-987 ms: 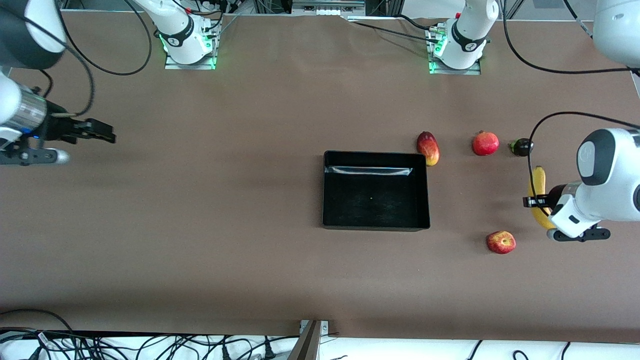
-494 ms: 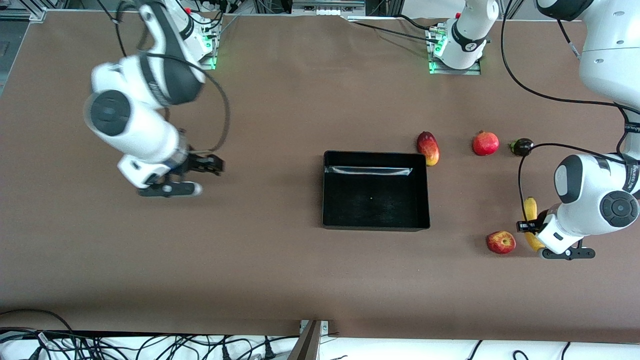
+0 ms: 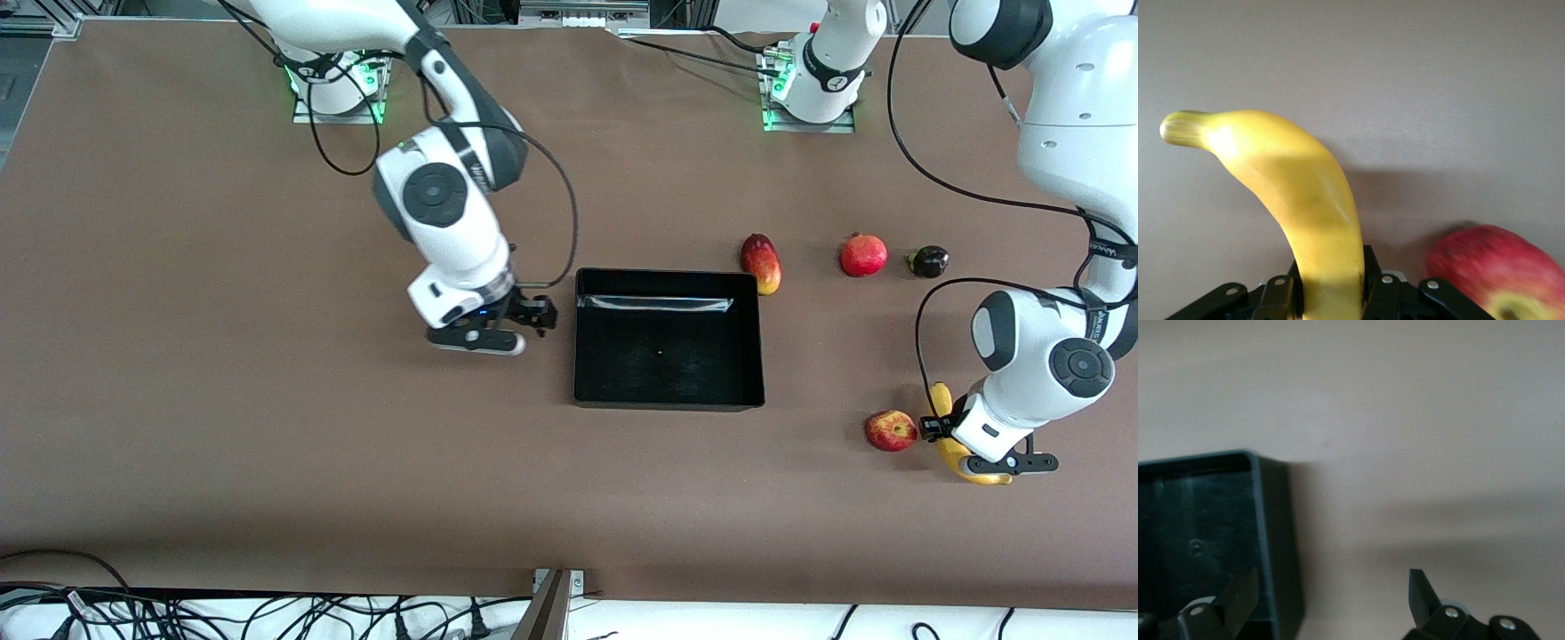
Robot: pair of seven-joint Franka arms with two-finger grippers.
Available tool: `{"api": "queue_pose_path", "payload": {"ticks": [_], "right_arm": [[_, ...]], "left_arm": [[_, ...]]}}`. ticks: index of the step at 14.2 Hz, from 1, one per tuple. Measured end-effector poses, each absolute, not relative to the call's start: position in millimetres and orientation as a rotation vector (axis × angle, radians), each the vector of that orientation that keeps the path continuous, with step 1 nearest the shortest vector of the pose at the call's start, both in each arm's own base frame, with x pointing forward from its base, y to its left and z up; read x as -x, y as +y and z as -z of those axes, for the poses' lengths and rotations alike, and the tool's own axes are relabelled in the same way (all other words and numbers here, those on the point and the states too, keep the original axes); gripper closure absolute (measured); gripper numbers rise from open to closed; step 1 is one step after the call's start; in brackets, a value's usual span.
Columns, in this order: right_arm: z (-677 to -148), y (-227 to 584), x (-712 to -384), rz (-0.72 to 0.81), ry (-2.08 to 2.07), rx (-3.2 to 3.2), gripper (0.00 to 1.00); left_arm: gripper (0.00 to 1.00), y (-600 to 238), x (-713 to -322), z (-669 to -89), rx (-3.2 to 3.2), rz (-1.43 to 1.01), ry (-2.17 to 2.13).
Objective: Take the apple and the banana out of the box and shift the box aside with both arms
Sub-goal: 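Place the banana beside the apple while the right gripper reaches the tray, then grip the tray rim with the right gripper while the left gripper withdraws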
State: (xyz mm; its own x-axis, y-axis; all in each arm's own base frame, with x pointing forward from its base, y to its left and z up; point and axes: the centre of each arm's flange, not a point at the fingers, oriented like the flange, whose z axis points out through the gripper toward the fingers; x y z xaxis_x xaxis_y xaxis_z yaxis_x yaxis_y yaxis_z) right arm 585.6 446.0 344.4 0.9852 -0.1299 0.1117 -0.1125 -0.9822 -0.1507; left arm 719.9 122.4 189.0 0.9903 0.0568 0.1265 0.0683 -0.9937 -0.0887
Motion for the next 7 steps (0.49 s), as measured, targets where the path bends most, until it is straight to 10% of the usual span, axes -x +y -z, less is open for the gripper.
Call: {"api": "queue_pose_path", "payload": {"ticks": [7], "right_arm": [[-266,507,-548,0.191,0.051,2.980,0.14]], "left_arm": [[0.57,129,-724,-192,3.032,0.217,-0.105]]}}
